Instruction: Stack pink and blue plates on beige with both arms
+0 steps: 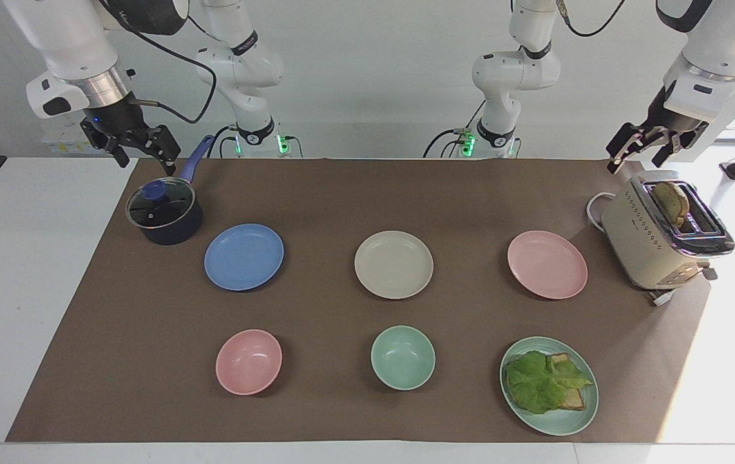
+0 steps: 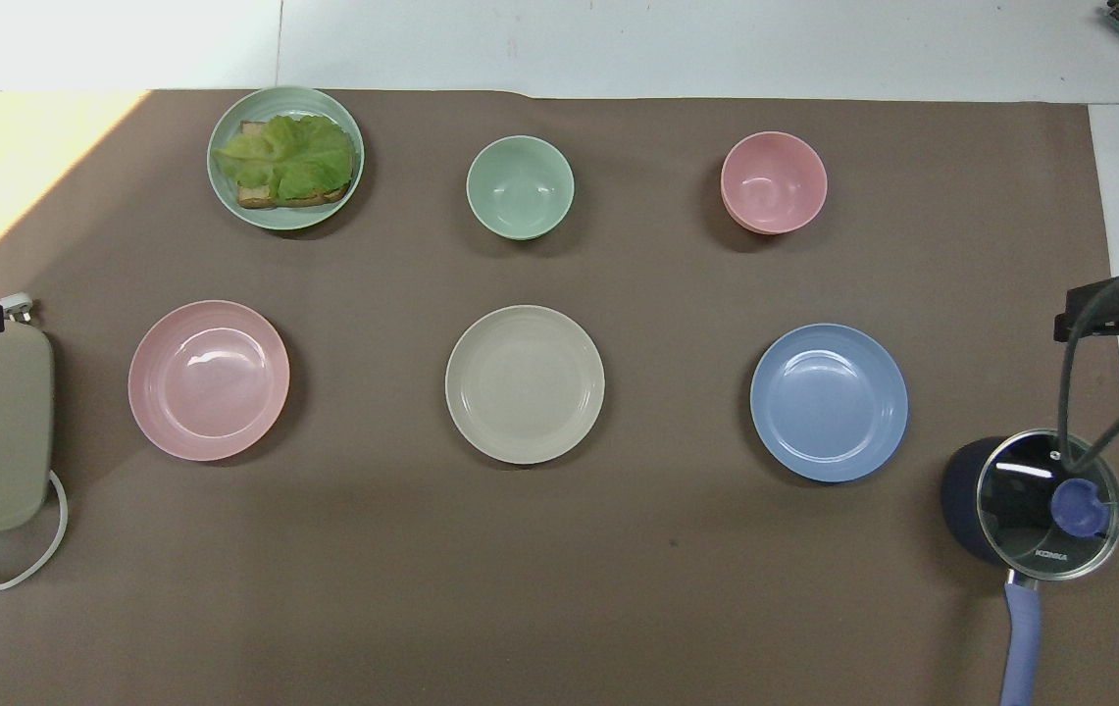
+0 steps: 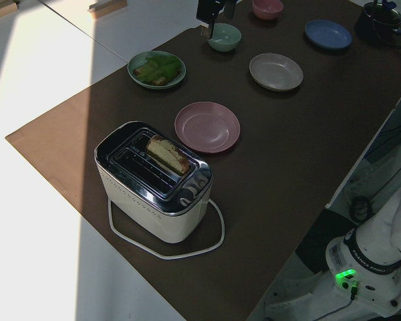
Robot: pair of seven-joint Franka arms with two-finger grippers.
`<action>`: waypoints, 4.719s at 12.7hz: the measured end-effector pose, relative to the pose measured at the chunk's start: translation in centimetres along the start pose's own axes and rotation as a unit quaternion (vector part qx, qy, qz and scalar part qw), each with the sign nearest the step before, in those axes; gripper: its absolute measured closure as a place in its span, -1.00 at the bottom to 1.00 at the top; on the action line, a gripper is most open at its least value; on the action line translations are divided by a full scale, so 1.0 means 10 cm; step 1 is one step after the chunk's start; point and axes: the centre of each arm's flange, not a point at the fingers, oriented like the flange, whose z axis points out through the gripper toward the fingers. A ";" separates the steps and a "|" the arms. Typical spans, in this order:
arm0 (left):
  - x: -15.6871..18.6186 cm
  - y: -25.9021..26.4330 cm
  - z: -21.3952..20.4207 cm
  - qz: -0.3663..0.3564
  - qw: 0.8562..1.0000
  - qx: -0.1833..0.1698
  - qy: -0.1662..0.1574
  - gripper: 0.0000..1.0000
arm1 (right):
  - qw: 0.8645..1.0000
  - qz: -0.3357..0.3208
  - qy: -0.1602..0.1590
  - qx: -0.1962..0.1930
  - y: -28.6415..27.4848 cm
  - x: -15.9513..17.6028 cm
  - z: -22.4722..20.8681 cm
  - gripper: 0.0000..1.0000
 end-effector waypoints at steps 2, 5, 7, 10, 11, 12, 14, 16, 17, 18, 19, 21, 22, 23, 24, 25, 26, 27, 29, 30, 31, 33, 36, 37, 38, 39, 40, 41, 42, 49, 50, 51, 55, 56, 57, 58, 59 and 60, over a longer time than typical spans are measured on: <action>0.00 0.01 0.00 0.001 1.000 0.000 0.000 -1.00 | 1.000 0.000 0.000 0.000 0.00 0.00 0.00 -1.00; 0.00 0.04 0.00 0.005 1.000 0.000 0.002 -1.00 | 1.000 0.000 0.000 0.000 0.00 0.00 0.00 -1.00; 0.00 0.04 0.00 0.004 1.000 0.000 0.002 -1.00 | 1.000 0.001 0.000 0.000 0.01 0.00 0.00 -1.00; 0.01 0.00 0.07 0.000 1.000 0.000 -0.004 -1.00 | 1.000 0.001 0.000 0.000 0.01 0.00 0.00 -1.00; 0.03 -0.01 0.17 -0.001 1.000 0.000 -0.003 -1.00 | 1.000 0.001 0.000 0.000 0.01 0.00 0.00 -1.00; 0.07 -0.01 0.31 -0.001 1.000 0.000 -0.003 -1.00 | 1.000 0.001 0.000 0.000 0.01 0.00 0.00 -1.00; 0.12 -0.01 0.72 -0.002 1.000 0.001 -0.007 -1.00 | 1.000 0.001 0.000 0.000 0.01 0.00 0.00 -1.00; 0.17 -0.09 1.15 -0.009 1.000 0.001 -0.004 -1.00 | 1.000 0.001 0.000 0.000 0.01 0.00 0.00 -1.00; 0.18 -0.15 1.32 -0.014 1.000 0.001 -0.007 -1.00 | 1.000 0.001 0.000 0.000 0.01 0.00 0.00 -1.00; 0.19 -0.22 1.51 -0.020 1.000 0.002 -0.012 -1.00 | 1.000 0.001 0.000 0.000 0.01 0.00 0.00 -1.00; 0.20 -0.30 1.71 -0.027 1.000 0.002 -0.017 -1.00 | 1.000 0.001 0.000 0.000 0.01 0.00 0.00 -1.00; 0.24 -0.38 2.20 -0.033 0.999 0.004 -0.031 -1.00 | 1.000 0.002 0.000 0.000 0.02 0.00 0.00 -1.00; 0.26 -0.38 2.42 -0.033 0.999 0.005 -0.037 -1.00 | 1.000 0.003 0.000 0.000 0.03 0.00 0.00 -1.00; 0.29 -0.37 2.60 -0.032 0.999 0.005 -0.042 -1.00 | 1.000 0.004 0.000 0.000 0.04 0.01 0.00 -1.00; 0.30 -0.37 2.76 -0.032 0.998 0.006 -0.049 -1.00 | 1.000 0.004 0.000 0.000 0.04 0.01 0.00 -1.00; 0.31 -0.36 2.89 -0.032 0.998 0.007 -0.056 -1.00 | 1.000 0.004 0.000 0.000 0.05 0.01 0.00 -1.00; 0.30 -0.37 2.97 -0.034 0.998 0.007 -0.060 -1.00 | 1.000 0.005 0.000 0.000 0.05 0.01 0.00 -1.00; 0.29 -0.42 3.03 -0.038 0.997 0.007 -0.063 -1.00 | 1.000 0.005 0.000 0.000 0.05 0.01 0.00 -1.00; 0.24 -0.54 3.10 -0.050 0.996 0.007 -0.072 -1.00 | 1.000 0.005 0.000 0.000 0.05 0.01 0.00 -1.00; 0.20 -0.62 3.14 -0.057 0.995 0.007 -0.077 -1.00 | 1.000 0.005 0.000 0.000 0.05 0.01 0.00 -1.00; 0.16 -0.66 3.18 -0.061 0.995 0.007 -0.083 -1.00 | 1.000 0.005 0.000 0.000 0.05 0.01 0.00 -1.00; 0.07 -0.64 3.30 -0.059 0.994 0.007 -0.096 -1.00 | 1.000 0.005 0.000 0.000 0.05 0.01 0.00 -1.00; 0.03 -0.62 3.37 -0.057 0.993 0.007 -0.099 -1.00 | 1.000 0.006 0.000 0.000 0.06 0.01 0.00 -1.00; 0.03 -0.62 3.37 -0.057 0.993 0.007 -0.099 -0.79 | 1.000 0.006 0.000 0.000 0.06 0.01 0.00 -1.00; 0.03 -0.62 3.37 -0.057 0.993 0.007 -0.099 -0.49 | 1.000 0.006 0.000 0.000 0.06 0.01 0.00 -1.00; 0.03 -0.62 3.37 -0.057 0.993 0.007 -0.099 -0.22 | 1.000 0.006 0.000 0.000 0.06 0.01 0.00 -1.00; 0.02 -0.62 3.37 -0.057 0.993 0.007 -0.100 0.12 | 1.000 0.006 0.000 0.000 0.06 0.01 0.00 -1.00; 0.02 -0.61 3.37 -0.057 0.993 0.007 -0.100 0.41 | 1.000 0.006 0.000 0.000 0.06 0.01 0.00 -1.00; 0.02 -0.61 3.37 -0.056 0.993 0.007 -0.101 0.66 | 1.000 0.006 0.000 0.000 0.06 0.01 0.00 -1.00; 0.06 -0.48 2.61 -0.057 0.983 -0.013 -0.174 0.91 | 1.000 0.006 0.000 0.000 0.06 0.01 0.00 -1.00; 0.10 -0.39 2.40 -0.058 0.982 -0.026 -0.177 0.91 | 1.000 0.006 0.000 0.000 0.06 0.01 0.00 -1.00; 0.13 -0.21 2.21 -0.066 0.982 -0.033 -0.176 0.91 | 1.000 0.006 0.000 0.000 0.06 0.01 0.00 -1.00; -0.06 1.25 1.98 -0.107 0.980 -0.015 -0.168 0.91 | 1.000 0.006 0.000 0.000 0.06 0.01 0.00 -1.00; -0.15 1.57 1.97 -0.106 0.981 -0.023 -0.163 0.91 | 1.000 0.006 0.000 0.000 0.06 0.01 0.00 -1.00; -0.23 1.84 1.97 -0.104 0.982 -0.031 -0.157 0.91 | 1.000 0.006 0.000 0.000 0.06 0.01 0.00 -1.00; -0.30 2.08 1.99 -0.105 0.983 -0.037 -0.149 0.91 | 1.000 0.006 0.000 0.000 0.06 0.01 0.00 -1.00; -0.36 2.28 2.03 -0.106 0.983 -0.045 -0.141 0.91 | 1.000 0.006 0.000 0.000 0.06 0.01 0.00 -1.00; -0.42 2.45 2.10 -0.107 0.984 -0.054 -0.134 0.91 | 1.000 0.006 0.000 0.000 0.06 0.01 0.00 -1.00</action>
